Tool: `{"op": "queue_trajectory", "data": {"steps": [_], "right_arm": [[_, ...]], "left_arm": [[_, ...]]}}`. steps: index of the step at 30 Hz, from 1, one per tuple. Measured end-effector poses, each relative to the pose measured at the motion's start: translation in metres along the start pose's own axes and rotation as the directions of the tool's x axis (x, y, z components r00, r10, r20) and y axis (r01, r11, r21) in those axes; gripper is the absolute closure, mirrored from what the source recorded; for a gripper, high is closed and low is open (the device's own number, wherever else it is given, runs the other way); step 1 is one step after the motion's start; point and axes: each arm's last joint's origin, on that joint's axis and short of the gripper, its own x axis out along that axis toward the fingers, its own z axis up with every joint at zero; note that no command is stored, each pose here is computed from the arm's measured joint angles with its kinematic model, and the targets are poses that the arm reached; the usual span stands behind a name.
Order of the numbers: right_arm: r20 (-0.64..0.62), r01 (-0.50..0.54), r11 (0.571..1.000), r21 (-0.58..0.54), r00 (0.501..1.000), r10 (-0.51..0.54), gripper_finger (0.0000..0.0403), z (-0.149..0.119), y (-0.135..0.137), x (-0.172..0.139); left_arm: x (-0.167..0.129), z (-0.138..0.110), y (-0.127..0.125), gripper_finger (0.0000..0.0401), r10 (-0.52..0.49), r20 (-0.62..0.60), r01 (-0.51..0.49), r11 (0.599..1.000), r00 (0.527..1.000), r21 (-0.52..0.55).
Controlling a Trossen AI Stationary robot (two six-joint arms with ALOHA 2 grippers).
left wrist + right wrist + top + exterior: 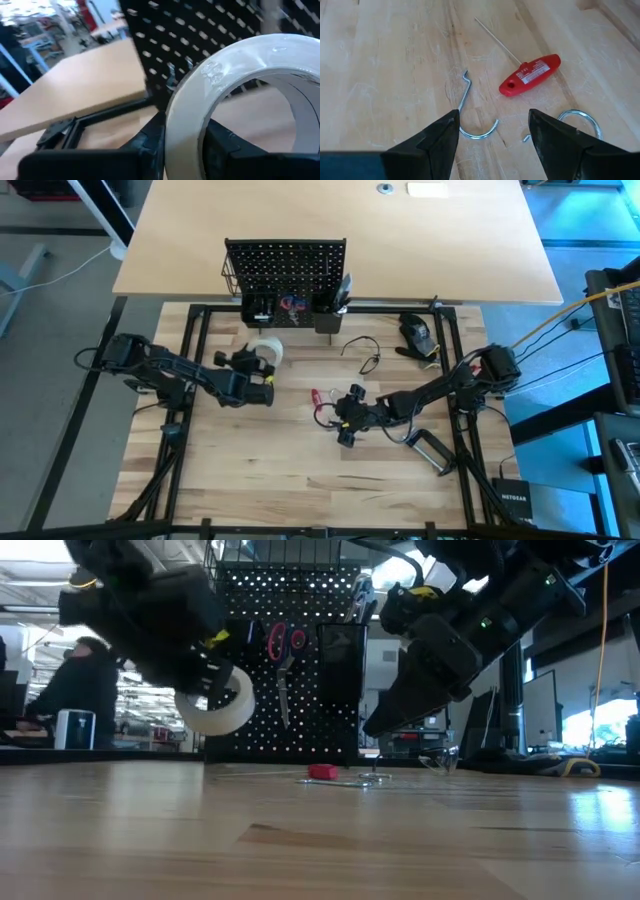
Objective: Hang tools onto peg board
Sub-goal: Hang the white masking tape on the pegboard hook
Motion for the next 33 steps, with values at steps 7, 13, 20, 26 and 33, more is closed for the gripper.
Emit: {"op": "queue_trajectory", "data": {"steps": [7,13,20,26,33], "right_arm": [[-0.006,0.012,1.0,-0.002,1.0,-0.012,0.0166,-0.002,-0.001,0.003],[0.006,0.03,1.0,-0.002,1.0,-0.03,0.0166,-0.001,-0.001,0.002],[0.036,0.042,0.999,-0.009,0.998,-0.042,0.0166,0.001,-0.001,0.002],[0.041,0.043,0.999,-0.015,0.998,-0.043,0.0166,0.002,-0.001,0.002],[0.046,0.052,0.999,-0.014,0.998,-0.051,0.0166,0.002,-0.001,0.002]], "left_arm": [[0.017,-0.027,0.015,0.0332,0.085,0.058,-0.072,0.977,0.995,-0.201],[0.028,-0.034,0.023,0.0328,0.159,0.088,-0.13,0.955,0.983,-0.267],[0.038,-0.032,0.022,0.0331,0.206,0.08,-0.169,0.927,0.975,-0.335],[0.045,-0.034,0.014,0.0333,0.198,0.06,-0.158,0.901,0.978,-0.404],[0.055,-0.033,0.004,0.0329,0.215,0.065,-0.167,0.885,0.974,-0.435]]}}
